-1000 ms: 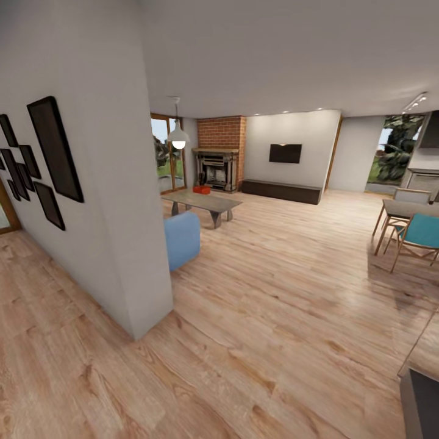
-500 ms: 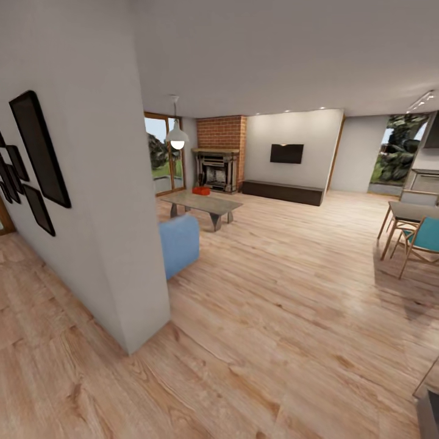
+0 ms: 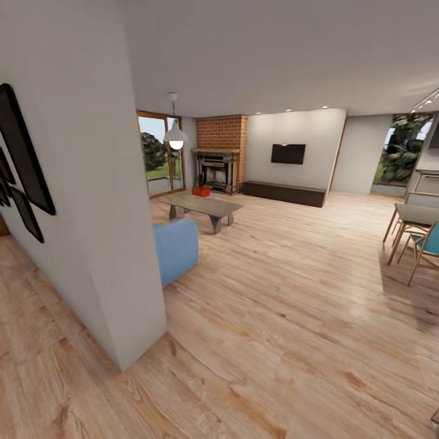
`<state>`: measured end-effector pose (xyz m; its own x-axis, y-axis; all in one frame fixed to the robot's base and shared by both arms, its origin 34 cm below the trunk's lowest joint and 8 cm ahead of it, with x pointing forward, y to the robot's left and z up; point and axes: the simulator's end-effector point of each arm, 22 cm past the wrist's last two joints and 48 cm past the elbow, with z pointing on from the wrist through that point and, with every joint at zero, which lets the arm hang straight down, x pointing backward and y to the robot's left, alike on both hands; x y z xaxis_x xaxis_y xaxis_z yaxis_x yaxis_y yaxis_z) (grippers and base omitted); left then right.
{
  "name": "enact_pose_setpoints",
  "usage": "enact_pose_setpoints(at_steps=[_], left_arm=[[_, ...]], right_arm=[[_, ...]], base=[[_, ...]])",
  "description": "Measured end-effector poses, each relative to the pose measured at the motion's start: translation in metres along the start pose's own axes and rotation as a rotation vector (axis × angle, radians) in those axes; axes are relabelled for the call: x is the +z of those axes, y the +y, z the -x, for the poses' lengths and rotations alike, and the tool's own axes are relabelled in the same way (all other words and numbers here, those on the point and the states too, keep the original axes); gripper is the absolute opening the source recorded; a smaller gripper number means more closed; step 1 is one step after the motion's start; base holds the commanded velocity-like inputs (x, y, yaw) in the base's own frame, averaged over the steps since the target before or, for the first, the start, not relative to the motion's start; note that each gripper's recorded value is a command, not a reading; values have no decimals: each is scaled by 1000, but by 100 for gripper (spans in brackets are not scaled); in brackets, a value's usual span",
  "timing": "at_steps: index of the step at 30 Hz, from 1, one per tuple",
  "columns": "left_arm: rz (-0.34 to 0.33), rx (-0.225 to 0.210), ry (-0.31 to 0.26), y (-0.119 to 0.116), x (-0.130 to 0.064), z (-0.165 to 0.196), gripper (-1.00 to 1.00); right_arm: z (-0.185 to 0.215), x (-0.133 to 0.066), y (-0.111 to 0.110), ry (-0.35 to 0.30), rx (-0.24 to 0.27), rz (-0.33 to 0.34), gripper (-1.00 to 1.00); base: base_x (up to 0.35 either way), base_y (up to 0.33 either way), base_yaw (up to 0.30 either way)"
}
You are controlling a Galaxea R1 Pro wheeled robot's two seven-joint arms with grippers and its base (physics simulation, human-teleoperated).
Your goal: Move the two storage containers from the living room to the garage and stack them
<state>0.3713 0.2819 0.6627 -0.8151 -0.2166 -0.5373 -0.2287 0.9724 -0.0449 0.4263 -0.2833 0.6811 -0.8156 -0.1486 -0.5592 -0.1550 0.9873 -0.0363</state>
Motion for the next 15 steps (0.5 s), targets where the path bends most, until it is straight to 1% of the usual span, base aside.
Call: enact_pose_setpoints(at_steps=[2, 4, 15], left_arm=[[0, 1, 0, 0, 0, 0, 100], [0, 1, 0, 0, 0, 0, 100], [0, 1, 0, 0, 0, 0, 100]], right_arm=[[0, 0, 0, 1, 1, 0, 100], [0, 0, 0, 1, 1, 0, 100], [-1, 0, 0, 2, 2, 0, 100]], base=[[325, 0, -62], [325, 0, -186], [325, 0, -257]])
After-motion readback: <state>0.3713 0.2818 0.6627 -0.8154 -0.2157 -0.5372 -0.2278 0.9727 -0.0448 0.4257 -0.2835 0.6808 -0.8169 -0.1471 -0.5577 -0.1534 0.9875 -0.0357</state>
